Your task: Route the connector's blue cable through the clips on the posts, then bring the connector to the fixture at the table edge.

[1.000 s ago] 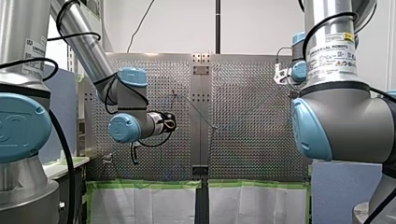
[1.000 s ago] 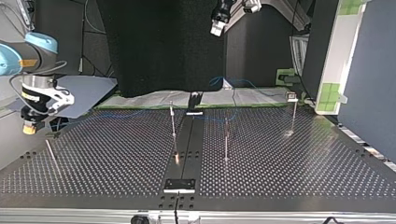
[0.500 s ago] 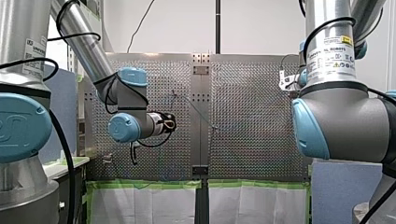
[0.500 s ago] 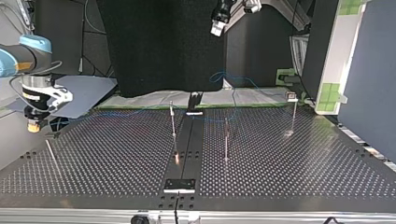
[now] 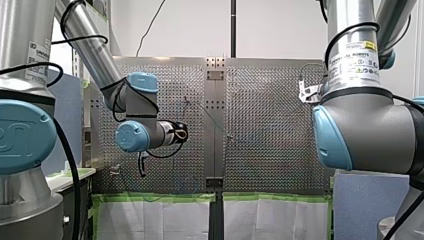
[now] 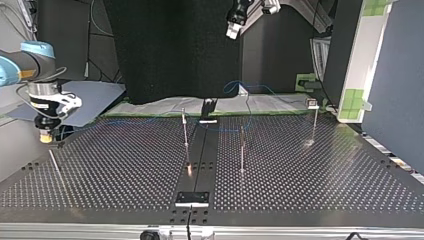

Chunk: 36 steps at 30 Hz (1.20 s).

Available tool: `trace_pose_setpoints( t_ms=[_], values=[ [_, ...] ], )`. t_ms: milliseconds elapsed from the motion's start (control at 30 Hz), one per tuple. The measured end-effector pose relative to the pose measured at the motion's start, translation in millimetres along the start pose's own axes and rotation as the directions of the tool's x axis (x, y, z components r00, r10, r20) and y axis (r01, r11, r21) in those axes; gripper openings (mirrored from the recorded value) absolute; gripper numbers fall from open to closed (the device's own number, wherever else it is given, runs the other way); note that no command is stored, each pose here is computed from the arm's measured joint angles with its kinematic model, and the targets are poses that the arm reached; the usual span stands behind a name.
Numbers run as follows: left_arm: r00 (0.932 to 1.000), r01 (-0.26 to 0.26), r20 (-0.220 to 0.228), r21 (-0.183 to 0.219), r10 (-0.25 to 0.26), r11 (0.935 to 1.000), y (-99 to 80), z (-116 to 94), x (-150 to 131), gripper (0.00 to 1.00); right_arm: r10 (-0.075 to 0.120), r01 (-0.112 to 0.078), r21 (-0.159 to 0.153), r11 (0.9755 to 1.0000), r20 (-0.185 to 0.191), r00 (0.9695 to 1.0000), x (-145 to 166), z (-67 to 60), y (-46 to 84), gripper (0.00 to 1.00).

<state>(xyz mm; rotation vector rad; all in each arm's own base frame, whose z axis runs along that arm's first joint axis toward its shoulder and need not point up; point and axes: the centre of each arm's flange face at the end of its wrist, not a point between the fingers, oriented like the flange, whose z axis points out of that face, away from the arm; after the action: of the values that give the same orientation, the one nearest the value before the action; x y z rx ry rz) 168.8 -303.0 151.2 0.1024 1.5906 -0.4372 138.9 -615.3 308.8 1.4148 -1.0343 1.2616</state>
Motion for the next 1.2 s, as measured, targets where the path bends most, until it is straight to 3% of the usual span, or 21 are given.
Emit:
trace_pose_setpoints(
  t_ms=[200,533,733,967,1200],
  values=[
    [1.0,-0.004,-0.005,-0.008,0.004,1.0,2.1,1.1,0.1,1.0,-0.009,0.009,0.047,0.9989,0.01,0.9999,-9.3,4.0,-1.5,0.0],
    [0.9996,-0.021,-0.019,-0.017,0.021,0.9996,4.8,1.0,0.9,1.0,-0.009,0.007,0.116,0.9932,0.016,0.9998,-11.8,5.3,-0.1,0.0],
    [0.9995,-0.025,-0.022,-0.021,0.024,0.9995,4.6,3.4,-0.2,1.0,-0.01,0.008,0.128,0.9917,0.012,0.9999,-14.8,7.9,8.9,0.0],
    [0.9987,-0.041,-0.03,-0.024,0.04,0.9989,3.0,7.3,-2.2,1.0,-0.022,0.02,0.122,0.9923,0.012,0.9997,-28.9,14.9,24.5,0.0],
    [0.9985,-0.045,-0.033,-0.026,0.044,0.9987,3.2,7.7,-2.3,1.0,-0.027,0.026,0.121,0.9923,-0.001,0.9996,-37.6,22.5,31.6,0.0]
  ],
)
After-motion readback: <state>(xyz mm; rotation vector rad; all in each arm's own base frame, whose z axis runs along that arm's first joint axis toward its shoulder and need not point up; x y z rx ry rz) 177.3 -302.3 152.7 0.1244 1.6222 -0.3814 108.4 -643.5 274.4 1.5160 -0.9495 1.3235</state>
